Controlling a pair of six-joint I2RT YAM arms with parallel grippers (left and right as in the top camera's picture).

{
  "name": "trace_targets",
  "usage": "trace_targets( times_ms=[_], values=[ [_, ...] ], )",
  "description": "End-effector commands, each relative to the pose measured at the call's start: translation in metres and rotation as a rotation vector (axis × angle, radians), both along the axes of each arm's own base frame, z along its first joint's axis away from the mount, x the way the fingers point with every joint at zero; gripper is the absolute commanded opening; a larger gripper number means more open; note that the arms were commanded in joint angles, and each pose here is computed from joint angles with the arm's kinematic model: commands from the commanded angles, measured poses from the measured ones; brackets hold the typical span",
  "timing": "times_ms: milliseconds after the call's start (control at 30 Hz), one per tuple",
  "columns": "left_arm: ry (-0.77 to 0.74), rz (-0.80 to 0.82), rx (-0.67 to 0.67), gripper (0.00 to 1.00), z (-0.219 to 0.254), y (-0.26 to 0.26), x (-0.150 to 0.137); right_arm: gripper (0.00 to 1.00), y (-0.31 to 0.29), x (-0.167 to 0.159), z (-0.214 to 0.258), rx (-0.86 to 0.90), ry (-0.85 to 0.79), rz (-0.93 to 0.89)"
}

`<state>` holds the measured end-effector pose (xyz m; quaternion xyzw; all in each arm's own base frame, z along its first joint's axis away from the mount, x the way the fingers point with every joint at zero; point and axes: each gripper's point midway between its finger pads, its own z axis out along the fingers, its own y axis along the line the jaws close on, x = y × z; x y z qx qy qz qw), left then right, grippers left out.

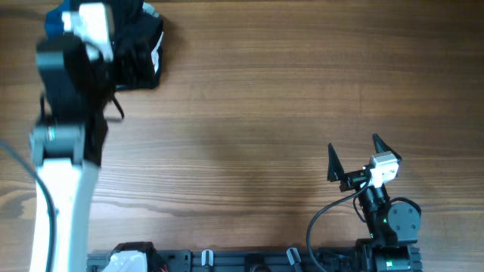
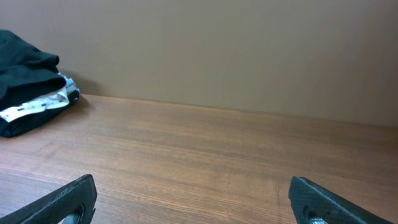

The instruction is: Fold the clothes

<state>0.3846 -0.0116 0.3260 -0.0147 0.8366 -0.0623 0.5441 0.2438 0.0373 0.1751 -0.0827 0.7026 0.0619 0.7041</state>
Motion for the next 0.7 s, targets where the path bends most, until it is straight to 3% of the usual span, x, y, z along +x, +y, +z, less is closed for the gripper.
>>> trace_targets(
  times_ms=[0,200,333,667],
  values=[
    [-0.024,0.069,-0.096,1.0,-0.038,0.009,-0.04,1.0,-0.002,0.0,0.003,0.01,-0.013,-0.015],
    [-0.125,0.083,-0.139,1.0,-0.104,0.008,-0.102,1.0,-0.002,0.0,0.003,0.011,-0.012,-0.015],
    [-0.212,0.065,-0.146,1.0,-0.131,0.005,-0.127,1.0,-0.002,0.0,0.003,0.011,-0.012,-0.015],
    [-0.329,0.075,-0.141,1.0,-0.158,0.01,-0.138,1.0,-0.002,0.0,0.003,0.01,-0.013,-0.015]
  ],
)
